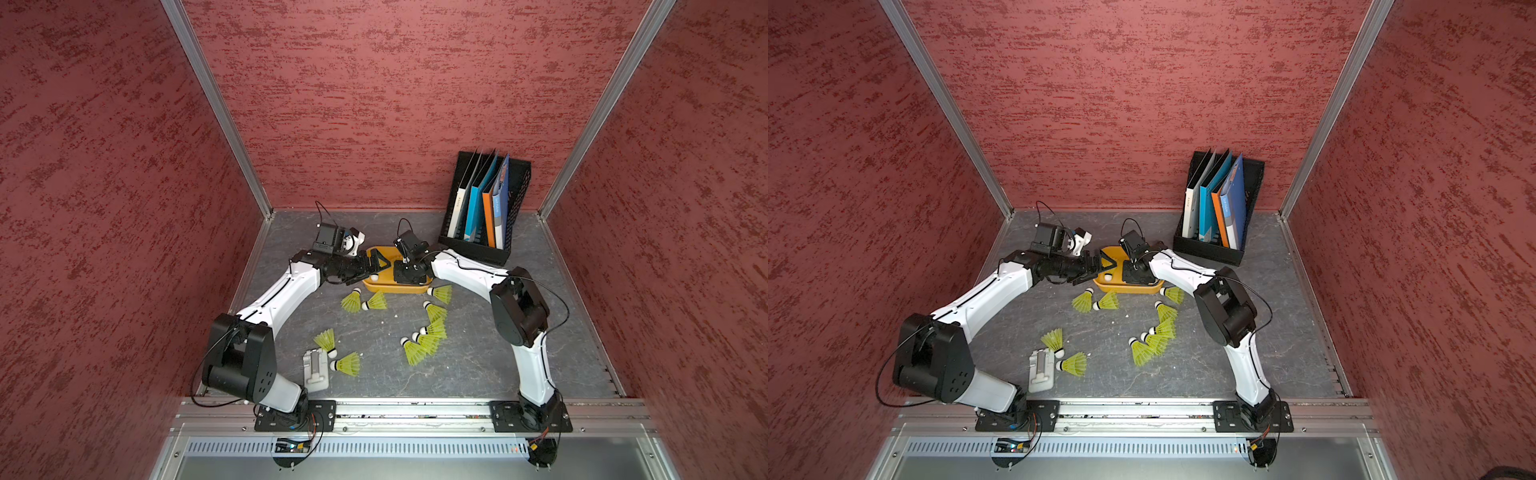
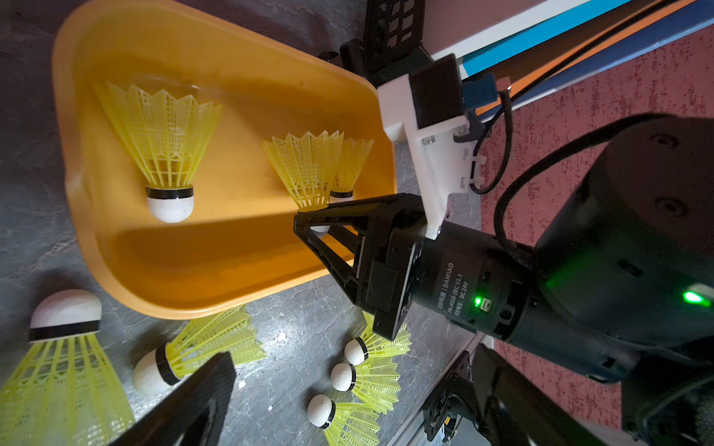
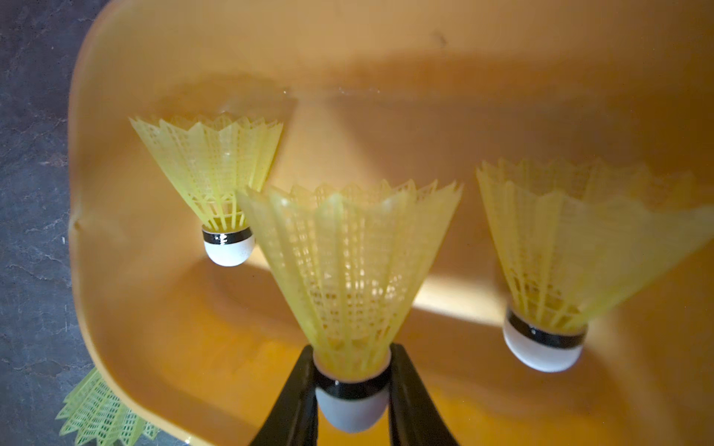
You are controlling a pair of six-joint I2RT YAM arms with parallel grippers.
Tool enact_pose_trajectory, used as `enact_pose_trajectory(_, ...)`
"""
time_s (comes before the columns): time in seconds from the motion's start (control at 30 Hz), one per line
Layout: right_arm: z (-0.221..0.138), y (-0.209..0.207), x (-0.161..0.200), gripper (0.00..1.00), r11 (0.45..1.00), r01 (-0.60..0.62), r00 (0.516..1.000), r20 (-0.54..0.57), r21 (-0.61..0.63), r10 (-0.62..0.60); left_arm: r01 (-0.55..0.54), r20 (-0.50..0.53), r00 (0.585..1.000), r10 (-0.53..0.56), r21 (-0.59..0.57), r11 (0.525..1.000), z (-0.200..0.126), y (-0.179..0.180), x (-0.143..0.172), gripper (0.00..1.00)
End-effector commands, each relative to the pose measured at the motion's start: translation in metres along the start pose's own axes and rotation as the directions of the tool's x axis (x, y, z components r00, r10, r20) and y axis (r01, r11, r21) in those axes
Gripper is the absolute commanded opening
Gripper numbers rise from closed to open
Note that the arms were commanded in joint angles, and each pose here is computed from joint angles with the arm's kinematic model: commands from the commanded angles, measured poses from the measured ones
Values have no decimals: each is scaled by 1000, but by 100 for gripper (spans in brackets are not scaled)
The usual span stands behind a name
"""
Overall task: Put the shuttlecocks into the storage box
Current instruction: Place the shuttlecock in the storage box.
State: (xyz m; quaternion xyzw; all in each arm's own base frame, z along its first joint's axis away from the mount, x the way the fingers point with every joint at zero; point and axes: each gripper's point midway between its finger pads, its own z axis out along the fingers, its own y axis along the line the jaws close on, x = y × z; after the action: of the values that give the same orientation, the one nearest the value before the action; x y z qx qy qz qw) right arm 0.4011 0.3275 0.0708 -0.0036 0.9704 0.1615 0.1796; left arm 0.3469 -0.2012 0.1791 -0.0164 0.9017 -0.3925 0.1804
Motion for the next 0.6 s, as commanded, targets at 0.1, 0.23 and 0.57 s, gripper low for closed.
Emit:
enact_pose_trajectory(0.1,11,-9,-11,17,998,-38,999,17,51,37,-36,5,999,36,-8,999,-2,-6,-5,100)
enact_pose_trajectory(0.23,13,-13,-13,17,997,-45,999,21,69,43,-27,0,1000,27,-5,1000,-1,-6,-4,100)
enact_pose_trajectory(0.57,16,-26,-17,20,990,-79,997,24,115,77,-33,-4,999,33,-4,999,-1,-8,-1,100)
